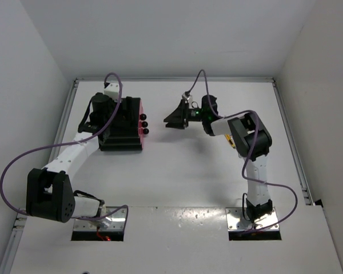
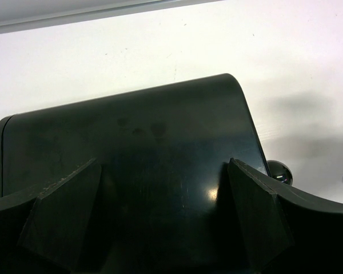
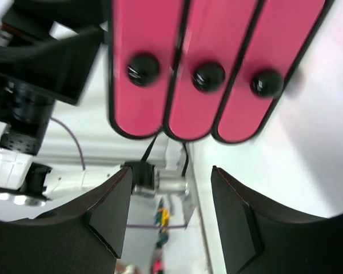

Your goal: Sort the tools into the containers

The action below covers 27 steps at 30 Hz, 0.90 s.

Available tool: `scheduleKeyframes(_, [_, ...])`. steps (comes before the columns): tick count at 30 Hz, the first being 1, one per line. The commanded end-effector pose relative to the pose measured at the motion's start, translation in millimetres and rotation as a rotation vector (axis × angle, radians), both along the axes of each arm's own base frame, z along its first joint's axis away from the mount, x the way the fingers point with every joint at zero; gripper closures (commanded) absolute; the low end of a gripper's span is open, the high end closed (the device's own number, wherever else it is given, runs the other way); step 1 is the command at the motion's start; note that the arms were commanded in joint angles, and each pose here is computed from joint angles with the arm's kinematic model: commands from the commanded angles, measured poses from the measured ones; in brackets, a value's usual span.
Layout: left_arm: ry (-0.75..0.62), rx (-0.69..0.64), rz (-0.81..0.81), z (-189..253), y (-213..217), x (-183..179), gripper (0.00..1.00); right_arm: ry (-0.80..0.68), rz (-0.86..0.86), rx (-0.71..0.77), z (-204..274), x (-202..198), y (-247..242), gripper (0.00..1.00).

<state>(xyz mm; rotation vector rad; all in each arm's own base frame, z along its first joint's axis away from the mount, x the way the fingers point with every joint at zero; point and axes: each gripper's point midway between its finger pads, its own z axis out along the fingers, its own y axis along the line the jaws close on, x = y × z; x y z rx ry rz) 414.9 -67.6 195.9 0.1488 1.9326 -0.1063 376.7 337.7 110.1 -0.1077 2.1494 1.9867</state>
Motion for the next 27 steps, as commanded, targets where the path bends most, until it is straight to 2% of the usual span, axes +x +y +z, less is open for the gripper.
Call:
scheduleKeyframes(1, [0.324, 0.048, -0.022, -88.2, 3.2, -46.5, 0.00, -0.154, -0.051, -0.027, 29.9, 15.7, 0.2, 0.42])
scheduleKeyframes(4, [0.324, 0.048, -0.022, -88.2, 3.2, -46.5, 0.00, -0.161, -0.093, -0.036, 45.6, 33.3, 9.3, 0.41])
scheduleKeyframes(10, [0.324, 0.048, -0.022, -88.2, 3.2, -46.5, 0.00, -0.168, -0.108, -0.034, 61.8, 42.1, 34.8, 0.37])
scheduleKeyframes(15, [0.324, 0.048, -0.022, -88.2, 3.2, -46.5, 0.00, -0.084, -0.090, -0.025, 45.5, 43.9, 55.2, 0.37])
scheduleKeyframes(21, [0.324, 0.048, -0.022, -88.2, 3.2, -46.5, 0.00, -0.086, -0.063, 0.000, 49.3, 46.9, 76.6, 0.37])
scheduleKeyframes(27, [0.315, 0.047, -0.022, -86.7, 2.9, -44.7, 0.00, -0.070, -0.053, -0.009, 33.3, 45.8, 82.1, 0.37])
